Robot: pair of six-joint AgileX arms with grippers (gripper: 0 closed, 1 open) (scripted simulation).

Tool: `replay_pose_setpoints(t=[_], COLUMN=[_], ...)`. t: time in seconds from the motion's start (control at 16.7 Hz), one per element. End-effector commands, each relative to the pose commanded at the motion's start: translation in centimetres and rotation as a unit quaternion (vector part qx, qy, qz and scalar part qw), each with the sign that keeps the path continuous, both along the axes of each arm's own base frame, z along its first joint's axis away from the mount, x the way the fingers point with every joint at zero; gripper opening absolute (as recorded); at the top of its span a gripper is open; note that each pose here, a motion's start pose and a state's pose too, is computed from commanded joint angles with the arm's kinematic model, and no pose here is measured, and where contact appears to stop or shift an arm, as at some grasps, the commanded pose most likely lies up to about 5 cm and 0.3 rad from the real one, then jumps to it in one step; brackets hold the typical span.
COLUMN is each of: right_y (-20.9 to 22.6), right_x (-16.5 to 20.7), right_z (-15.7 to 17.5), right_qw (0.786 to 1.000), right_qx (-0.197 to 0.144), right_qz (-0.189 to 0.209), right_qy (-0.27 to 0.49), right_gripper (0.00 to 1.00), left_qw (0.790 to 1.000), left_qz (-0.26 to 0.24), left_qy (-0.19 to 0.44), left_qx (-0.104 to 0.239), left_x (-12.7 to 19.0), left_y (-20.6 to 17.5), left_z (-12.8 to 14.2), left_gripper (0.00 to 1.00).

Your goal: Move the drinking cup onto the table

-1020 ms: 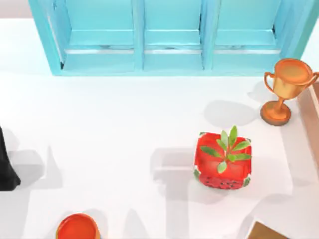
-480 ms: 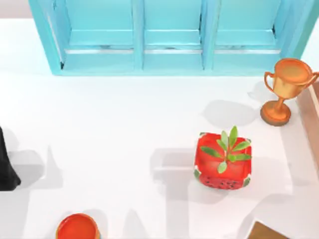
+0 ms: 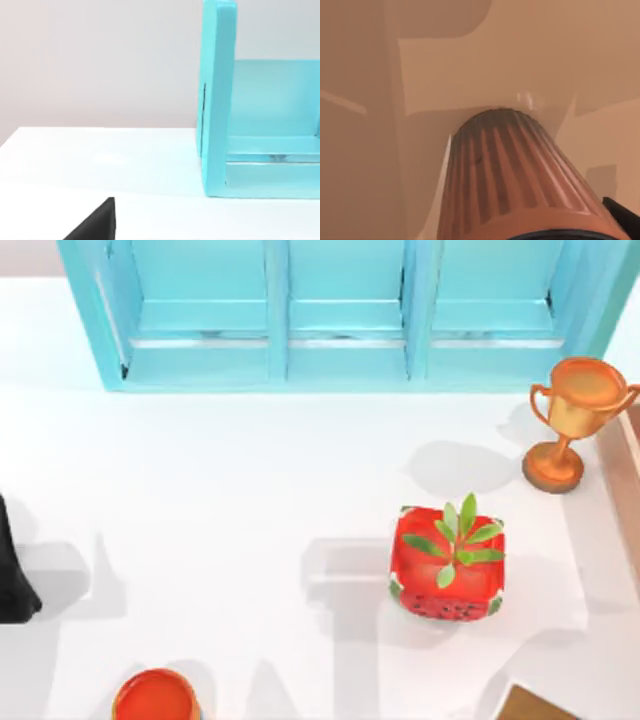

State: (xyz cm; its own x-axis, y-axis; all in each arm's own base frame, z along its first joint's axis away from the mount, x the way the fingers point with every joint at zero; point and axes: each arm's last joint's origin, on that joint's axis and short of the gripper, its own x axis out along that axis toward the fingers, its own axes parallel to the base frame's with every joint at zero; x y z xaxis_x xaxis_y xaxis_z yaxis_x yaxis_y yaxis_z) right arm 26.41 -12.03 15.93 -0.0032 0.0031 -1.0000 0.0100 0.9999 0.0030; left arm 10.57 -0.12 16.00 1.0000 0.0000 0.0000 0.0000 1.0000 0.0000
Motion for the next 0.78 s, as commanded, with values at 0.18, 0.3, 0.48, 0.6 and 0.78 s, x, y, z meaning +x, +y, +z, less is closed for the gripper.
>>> replay_pose_setpoints(t=[0.18, 0.3, 0.48, 0.6, 0.78], right_y=[0.0, 0.0, 0.1, 1.0, 3.9], right_x=[0.0, 0.0, 0.0, 0.5, 1.1], right_z=[0.0, 0.0, 0.1, 1.0, 4.1], right_qw=[1.0, 1.0, 1.0, 1.0, 1.0], right_qx=[0.0, 0.0, 0.0, 0.0, 0.001], right_qz=[0.0, 0.0, -0.001, -0.002, -0.004], right_qy=[0.0, 0.0, 0.0, 0.0, 0.003], right_gripper=[0.0, 0.0, 0.0, 0.0, 0.0], left_qw=[1.0, 1.0, 1.0, 1.0, 1.0], left_qz=[0.0, 0.0, 0.0, 0.0, 0.0], left_qy=[0.0, 0.0, 0.0, 0.0, 0.0], left_qx=[0.0, 0.0, 0.0, 0.0, 0.0], left_x=[0.0, 0.0, 0.0, 0.0, 0.0], left_y=[0.0, 0.0, 0.0, 0.0, 0.0], left_z=[0.0, 0.0, 0.0, 0.0, 0.0], left_gripper=[1.0, 1.0, 1.0, 1.0, 1.0])
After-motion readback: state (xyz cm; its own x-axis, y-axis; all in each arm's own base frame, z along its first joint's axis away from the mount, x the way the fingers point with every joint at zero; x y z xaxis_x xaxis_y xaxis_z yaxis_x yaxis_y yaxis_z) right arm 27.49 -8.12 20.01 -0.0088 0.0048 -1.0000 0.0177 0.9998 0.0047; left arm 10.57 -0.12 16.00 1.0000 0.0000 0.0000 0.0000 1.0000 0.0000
